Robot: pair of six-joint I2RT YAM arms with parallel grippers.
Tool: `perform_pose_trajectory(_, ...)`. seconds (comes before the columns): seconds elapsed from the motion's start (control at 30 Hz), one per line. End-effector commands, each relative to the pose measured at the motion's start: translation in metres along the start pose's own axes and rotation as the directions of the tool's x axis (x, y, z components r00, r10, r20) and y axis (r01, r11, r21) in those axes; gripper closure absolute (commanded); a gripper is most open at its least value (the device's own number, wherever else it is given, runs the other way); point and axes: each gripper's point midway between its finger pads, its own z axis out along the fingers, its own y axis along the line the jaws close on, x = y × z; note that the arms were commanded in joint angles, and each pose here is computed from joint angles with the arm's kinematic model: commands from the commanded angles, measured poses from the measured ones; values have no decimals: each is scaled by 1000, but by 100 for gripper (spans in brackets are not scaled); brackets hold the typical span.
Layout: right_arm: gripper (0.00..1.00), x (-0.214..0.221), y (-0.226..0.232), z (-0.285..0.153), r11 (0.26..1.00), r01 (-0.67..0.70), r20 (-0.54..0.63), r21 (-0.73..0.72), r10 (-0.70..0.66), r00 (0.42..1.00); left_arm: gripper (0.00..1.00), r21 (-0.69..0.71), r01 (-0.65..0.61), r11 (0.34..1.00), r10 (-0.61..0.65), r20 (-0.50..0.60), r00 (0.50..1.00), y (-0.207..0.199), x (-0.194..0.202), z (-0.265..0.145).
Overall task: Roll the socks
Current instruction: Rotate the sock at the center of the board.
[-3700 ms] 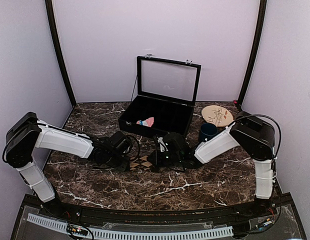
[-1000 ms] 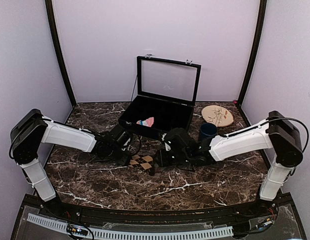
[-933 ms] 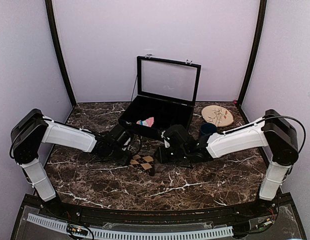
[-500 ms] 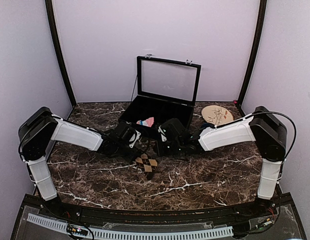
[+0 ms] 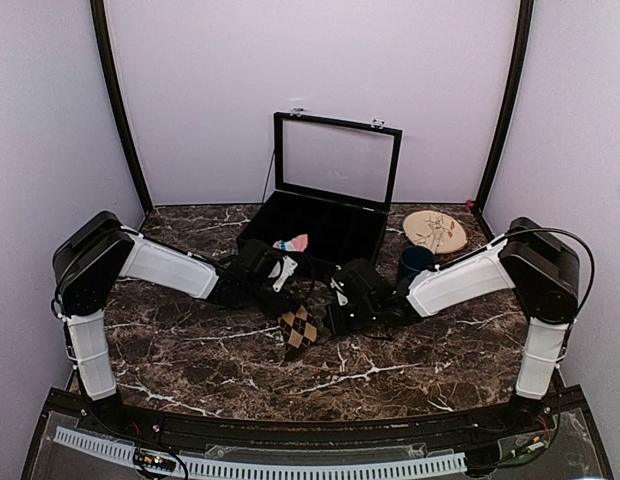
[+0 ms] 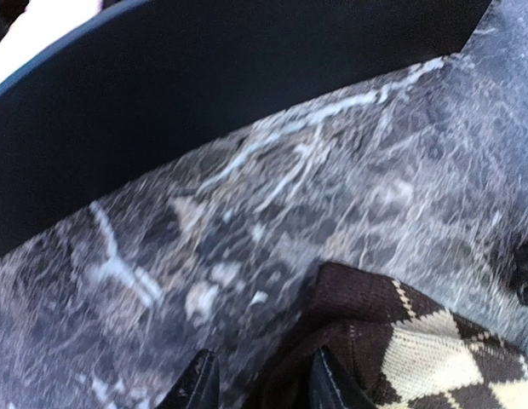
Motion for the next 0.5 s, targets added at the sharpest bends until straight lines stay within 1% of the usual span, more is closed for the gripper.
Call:
perform_pose_trajectory(0.0,85,-9,16,-14,998,-23,47,-57,26,999,62,49,-20,999,19,23,1000,-8,-9,8)
perform_pose_trajectory(0.1,85,-1,18,-18,999,-14,45,-45,16,999,61,72,-24,997,21,36,999,-13,-13,12)
perform_pose_trajectory(0.17,83,3,17,-25,1000,10,54,-27,-8,998,61,86,-33,996,29,43,999,-15,-14,14)
perform_pose_trajectory(0.27,73,11,18,-38,996,87,73,-9,-86,994,61,121,-50,991,44,48,998,-22,-13,16)
perform_pose_trajectory(0.33,66,16,18,-47,986,163,84,25,-164,983,61,152,-65,986,57,53,997,-27,-12,16)
perform_pose_trajectory(0.4,61,23,20,-54,965,255,80,61,-260,962,62,176,-77,981,69,55,996,-31,-11,16)
perform_pose_trajectory(0.47,57,27,25,-62,944,322,82,79,-328,941,62,192,-81,978,72,55,996,-33,-10,15)
